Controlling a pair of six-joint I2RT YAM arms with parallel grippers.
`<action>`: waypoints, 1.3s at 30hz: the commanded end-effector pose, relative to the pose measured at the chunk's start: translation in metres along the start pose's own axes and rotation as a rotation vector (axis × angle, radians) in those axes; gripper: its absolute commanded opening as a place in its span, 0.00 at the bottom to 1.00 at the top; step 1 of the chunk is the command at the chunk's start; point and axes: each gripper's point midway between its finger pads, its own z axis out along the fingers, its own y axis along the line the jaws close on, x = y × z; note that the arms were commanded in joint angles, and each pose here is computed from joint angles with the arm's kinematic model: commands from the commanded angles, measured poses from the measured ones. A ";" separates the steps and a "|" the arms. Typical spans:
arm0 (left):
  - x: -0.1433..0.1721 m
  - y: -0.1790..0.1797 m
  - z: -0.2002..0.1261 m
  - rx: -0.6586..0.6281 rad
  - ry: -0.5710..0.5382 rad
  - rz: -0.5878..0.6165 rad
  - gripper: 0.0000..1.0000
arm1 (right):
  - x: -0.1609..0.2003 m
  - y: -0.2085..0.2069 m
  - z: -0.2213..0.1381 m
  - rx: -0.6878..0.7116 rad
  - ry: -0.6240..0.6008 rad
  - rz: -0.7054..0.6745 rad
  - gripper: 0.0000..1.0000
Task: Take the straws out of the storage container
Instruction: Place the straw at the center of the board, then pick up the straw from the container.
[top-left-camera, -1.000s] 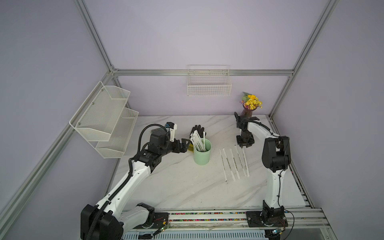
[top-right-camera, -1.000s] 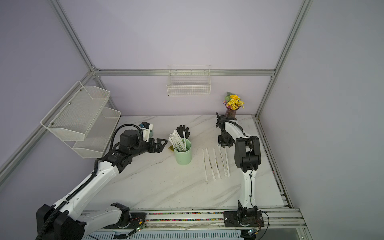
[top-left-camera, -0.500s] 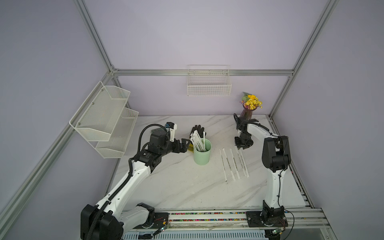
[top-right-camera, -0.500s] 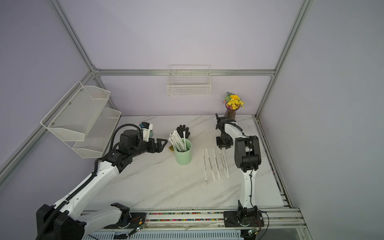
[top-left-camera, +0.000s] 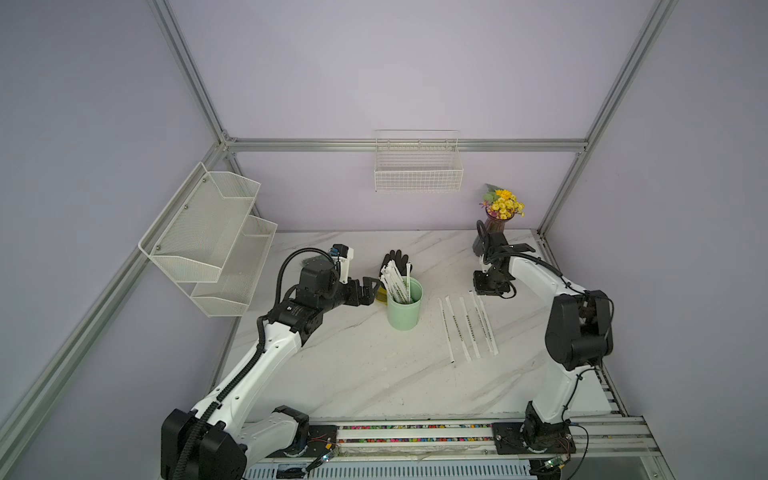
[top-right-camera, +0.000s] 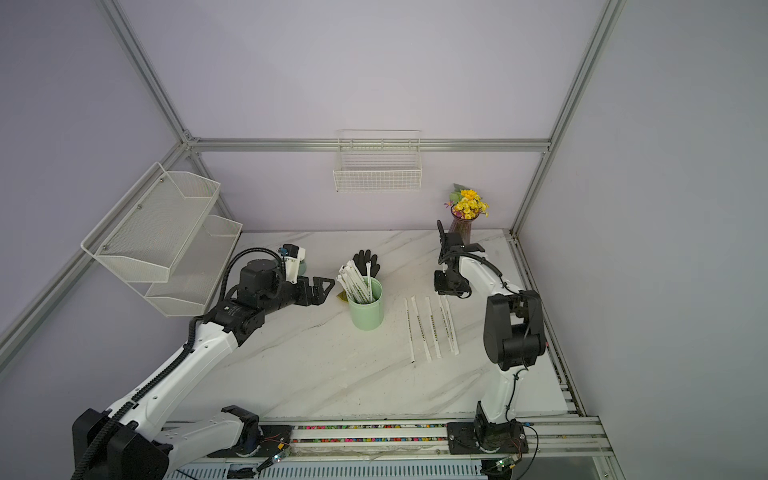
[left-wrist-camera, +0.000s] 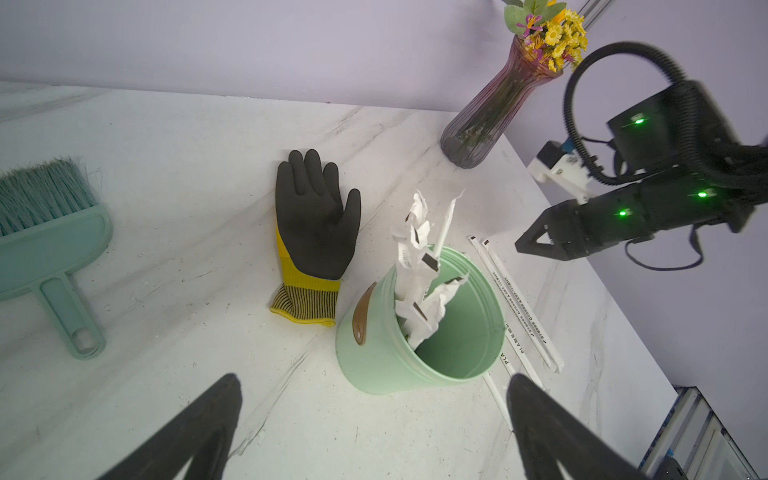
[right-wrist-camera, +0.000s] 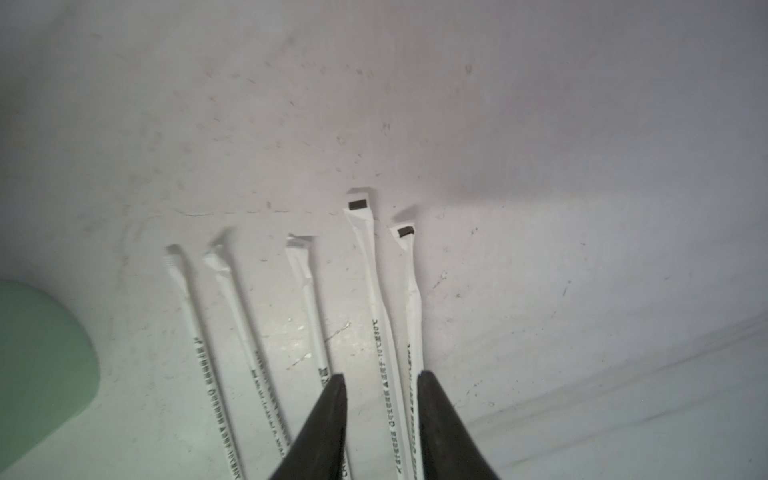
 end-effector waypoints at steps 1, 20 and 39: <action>-0.013 -0.006 -0.009 0.010 -0.055 0.022 0.98 | -0.021 0.051 -0.048 -0.148 -0.200 -0.048 0.33; -0.012 -0.006 -0.014 0.004 -0.062 0.015 0.98 | -0.016 0.234 -0.082 -0.391 -0.313 -0.260 0.34; -0.008 -0.004 -0.010 0.002 -0.049 0.022 0.99 | -0.025 0.250 -0.050 -0.378 -0.267 -0.267 0.33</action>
